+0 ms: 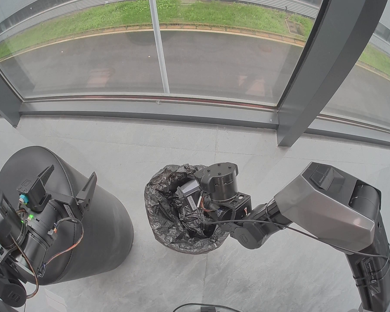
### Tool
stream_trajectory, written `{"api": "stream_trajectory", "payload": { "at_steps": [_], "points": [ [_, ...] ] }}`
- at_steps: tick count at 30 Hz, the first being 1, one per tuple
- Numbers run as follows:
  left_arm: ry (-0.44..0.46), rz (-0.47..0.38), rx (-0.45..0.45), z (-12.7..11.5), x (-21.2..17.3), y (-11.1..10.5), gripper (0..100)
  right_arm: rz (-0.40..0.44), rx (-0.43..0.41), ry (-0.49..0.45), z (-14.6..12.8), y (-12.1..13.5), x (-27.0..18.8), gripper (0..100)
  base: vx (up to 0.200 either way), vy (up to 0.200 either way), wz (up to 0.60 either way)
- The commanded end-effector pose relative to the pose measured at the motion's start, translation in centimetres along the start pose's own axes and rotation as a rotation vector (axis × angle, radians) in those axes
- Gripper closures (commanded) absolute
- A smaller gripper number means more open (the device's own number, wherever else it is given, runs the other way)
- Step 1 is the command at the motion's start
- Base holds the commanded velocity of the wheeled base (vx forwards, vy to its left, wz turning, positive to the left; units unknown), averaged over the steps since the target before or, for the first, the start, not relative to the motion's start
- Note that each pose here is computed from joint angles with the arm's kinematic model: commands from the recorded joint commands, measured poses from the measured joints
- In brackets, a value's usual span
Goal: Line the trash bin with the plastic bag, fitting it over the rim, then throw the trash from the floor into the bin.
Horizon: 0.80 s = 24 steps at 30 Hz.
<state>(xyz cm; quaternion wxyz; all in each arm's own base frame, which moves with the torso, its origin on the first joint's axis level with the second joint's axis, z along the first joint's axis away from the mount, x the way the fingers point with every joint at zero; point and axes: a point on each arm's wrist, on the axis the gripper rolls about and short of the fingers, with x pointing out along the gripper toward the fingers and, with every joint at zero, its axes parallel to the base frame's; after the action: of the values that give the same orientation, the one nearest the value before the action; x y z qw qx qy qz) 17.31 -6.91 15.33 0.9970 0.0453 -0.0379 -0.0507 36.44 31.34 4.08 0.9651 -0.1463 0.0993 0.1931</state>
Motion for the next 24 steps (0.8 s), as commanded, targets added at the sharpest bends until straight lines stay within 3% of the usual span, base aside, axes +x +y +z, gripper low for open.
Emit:
{"api": "stream_trajectory", "payload": {
  "at_steps": [1, 9, 13, 16, 24],
  "points": [
    [-0.003, 0.002, -0.002, 0.0, -0.2, 0.1, 0, 0.029, -0.001, -0.013, 0.6, 1.3, -0.9, 0, 0.000, 0.000, 0.00],
    [-0.003, 0.000, -0.004, 0.0, -0.3, 0.1, 0, 0.048, -0.003, 0.000, 0.5, 1.8, -1.8, 0, 0.000, 0.000, 0.00],
    [-0.003, 0.000, -0.004, 0.1, -0.2, 0.1, 0, 0.093, 0.065, 0.031, -0.3, 3.6, -3.0, 0, 0.000, 0.000, 0.00],
    [-0.002, 0.000, -0.003, 0.0, -0.1, 0.0, 0, 0.122, 0.062, 0.056, -1.3, 4.3, -3.2, 0, 0.000, 0.000, 0.00],
    [0.000, 0.000, -0.003, 0.0, -0.1, 0.0, 0, 0.149, 0.067, 0.069, -3.9, 4.8, -0.1, 0, 0.000, 0.000, 0.00]
  ]
}}
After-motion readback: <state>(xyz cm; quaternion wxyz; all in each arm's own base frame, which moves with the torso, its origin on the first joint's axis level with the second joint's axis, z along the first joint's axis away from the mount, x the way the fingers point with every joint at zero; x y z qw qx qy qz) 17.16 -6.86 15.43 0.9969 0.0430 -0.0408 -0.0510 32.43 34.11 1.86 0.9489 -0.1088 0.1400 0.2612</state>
